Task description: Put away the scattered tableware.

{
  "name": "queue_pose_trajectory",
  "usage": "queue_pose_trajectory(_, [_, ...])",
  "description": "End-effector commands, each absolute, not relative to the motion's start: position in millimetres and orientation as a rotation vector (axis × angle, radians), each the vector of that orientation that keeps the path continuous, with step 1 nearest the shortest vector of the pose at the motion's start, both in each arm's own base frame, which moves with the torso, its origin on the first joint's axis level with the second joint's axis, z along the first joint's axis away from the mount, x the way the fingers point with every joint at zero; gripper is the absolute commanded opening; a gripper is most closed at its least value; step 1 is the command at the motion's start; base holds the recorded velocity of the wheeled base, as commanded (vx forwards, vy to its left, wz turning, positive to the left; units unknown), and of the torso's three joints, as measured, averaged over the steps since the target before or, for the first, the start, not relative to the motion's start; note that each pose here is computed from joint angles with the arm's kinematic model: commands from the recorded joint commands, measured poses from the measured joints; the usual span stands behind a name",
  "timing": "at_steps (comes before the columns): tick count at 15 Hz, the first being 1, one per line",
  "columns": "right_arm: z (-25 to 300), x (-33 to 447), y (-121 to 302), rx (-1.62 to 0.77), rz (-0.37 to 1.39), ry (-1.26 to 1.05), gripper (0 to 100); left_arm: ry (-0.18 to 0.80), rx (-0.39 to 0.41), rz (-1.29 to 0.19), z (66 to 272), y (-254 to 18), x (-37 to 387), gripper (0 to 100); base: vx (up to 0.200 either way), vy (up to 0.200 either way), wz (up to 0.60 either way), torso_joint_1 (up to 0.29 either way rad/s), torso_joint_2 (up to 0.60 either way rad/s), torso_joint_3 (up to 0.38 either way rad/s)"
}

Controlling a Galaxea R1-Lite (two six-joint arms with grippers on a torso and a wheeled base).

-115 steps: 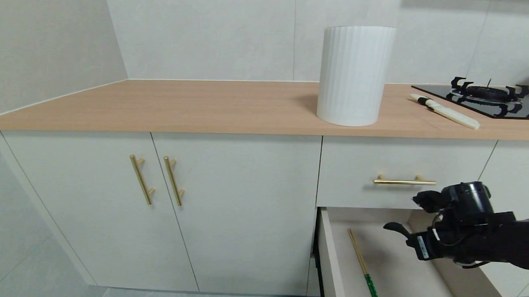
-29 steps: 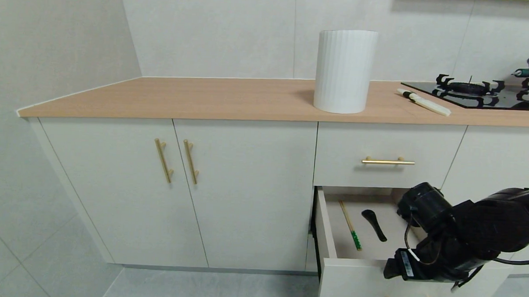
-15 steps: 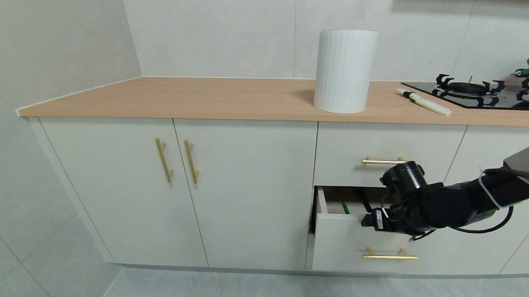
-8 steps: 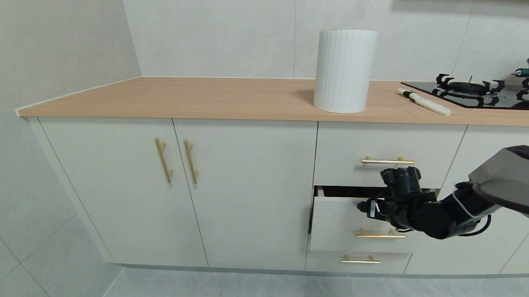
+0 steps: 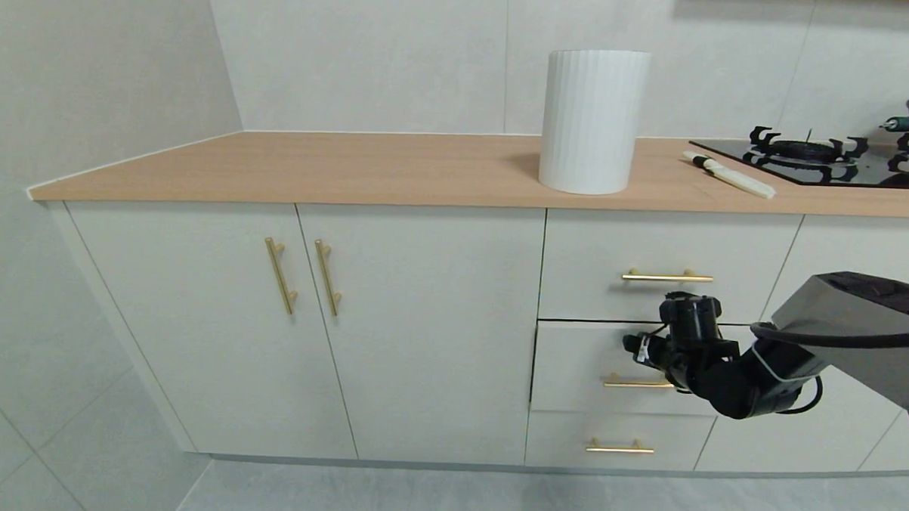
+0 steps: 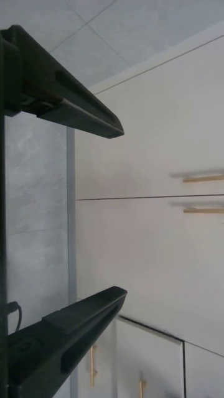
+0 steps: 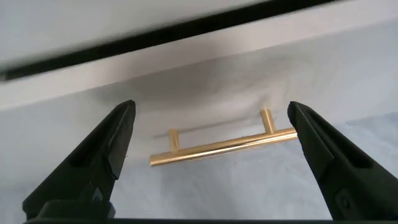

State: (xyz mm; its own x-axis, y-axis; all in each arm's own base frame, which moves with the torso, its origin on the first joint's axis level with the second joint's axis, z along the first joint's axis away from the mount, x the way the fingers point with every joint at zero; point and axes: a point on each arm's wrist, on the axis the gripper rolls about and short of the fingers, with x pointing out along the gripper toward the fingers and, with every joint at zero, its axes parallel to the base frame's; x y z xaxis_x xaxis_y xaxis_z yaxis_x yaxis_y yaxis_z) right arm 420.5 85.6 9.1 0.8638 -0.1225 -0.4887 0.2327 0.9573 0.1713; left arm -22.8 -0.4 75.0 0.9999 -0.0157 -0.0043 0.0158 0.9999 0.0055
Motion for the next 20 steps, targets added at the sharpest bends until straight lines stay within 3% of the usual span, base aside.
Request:
queue_pose_trajectory(1, [2, 430, 84, 0.243, -0.217, 0.481, 100, 0.005, 0.006, -0.015, 75, 0, -23, 100, 0.000, 0.000, 0.00, 0.000, 0.00, 0.000])
queue_pose_trajectory(10, [5, 445, 76, 0.319, -0.247, 0.432, 100, 0.005, 0.005, -0.015, 75, 0, -23, 100, 0.000, 0.000, 0.00, 0.000, 0.00, 0.000])
queue_pose_trajectory(13, [18, 426, 74, 0.312, -0.233, 0.462, 100, 0.005, 0.005, -0.015, 75, 0, -23, 100, 0.000, 0.000, 0.00, 0.000, 0.00, 0.000])
queue_pose_trajectory(20, [138, 288, 55, 0.292, -0.140, 0.336, 100, 0.005, 0.005, -0.015, 75, 0, -23, 100, 0.000, 0.000, 0.00, 0.000, 0.00, 0.000])
